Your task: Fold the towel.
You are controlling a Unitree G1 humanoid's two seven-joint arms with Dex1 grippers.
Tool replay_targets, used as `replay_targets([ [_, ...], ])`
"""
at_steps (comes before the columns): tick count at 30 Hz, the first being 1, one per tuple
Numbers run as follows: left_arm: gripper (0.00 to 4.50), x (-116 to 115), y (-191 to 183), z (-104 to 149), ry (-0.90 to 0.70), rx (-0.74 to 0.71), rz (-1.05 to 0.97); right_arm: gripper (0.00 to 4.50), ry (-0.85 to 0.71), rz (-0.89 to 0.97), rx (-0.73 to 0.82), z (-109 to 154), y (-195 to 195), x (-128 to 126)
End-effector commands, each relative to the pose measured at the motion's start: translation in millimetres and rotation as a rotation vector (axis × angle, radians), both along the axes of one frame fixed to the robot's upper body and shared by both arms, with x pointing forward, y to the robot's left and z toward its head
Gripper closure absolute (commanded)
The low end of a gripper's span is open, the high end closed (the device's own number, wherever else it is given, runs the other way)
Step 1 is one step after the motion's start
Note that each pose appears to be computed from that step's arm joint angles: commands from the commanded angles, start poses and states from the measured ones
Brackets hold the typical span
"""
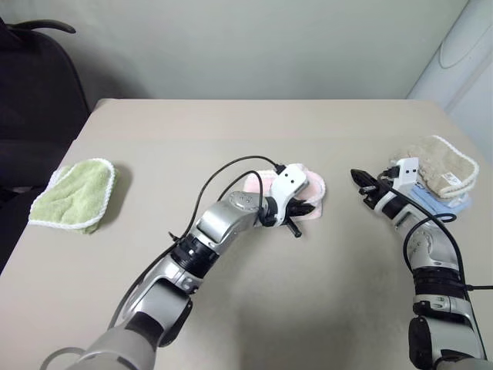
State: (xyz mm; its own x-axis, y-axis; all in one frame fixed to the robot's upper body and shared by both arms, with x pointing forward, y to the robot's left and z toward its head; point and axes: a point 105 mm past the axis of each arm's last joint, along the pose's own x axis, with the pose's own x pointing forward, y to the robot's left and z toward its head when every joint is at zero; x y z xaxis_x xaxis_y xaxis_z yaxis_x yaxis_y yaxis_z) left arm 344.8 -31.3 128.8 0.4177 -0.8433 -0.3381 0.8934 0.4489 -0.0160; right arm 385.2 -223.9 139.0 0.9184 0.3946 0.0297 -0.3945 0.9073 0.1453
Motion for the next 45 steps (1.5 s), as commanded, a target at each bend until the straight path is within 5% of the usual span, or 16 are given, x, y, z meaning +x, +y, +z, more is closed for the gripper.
replay_targets([
  [1, 4.49, 7.5, -5.7, 11.6, -0.024, -0.055, 0.033, 4.50, -0.064, -0.009, 0.013, 19.5, -1.9, 0.5],
  [10, 4.49, 8.0, -43.2, 39.4, -0.050, -0.147, -0.006, 4.50, -0.067, -0.011, 0.003, 22.4, -1.8, 5.7],
  [18, 4.49, 4.6, -63.8, 15.0, 0.003, -0.092, -0.039, 4.50, -0.074, -0.040, 0.009, 23.2, -6.2, 6.0],
  [22, 3.43, 6.6, -61.2, 8.6, 0.030, -0.095, -0.023, 4.50, -0.071, -0.051, 0.010, 21.0, -8.6, 3.4],
  [30, 0.45, 0.7, -55.6, 36.8, 0.030, -0.245, -0.052, 4.50, -0.069, -0.048, 0.010, 20.6, -6.9, 3.1],
  [39, 0.45, -6.3, 10.0, 54.0, -0.072, -0.281, 0.043, 4.50, -0.092, 0.016, -0.013, 28.9, -0.5, -1.5],
  [45, 2.11, 8.8, 62.0, 69.3, -0.113, -0.385, 0.240, 4.50, -0.125, 0.171, -0.037, 44.9, 25.0, -9.9],
])
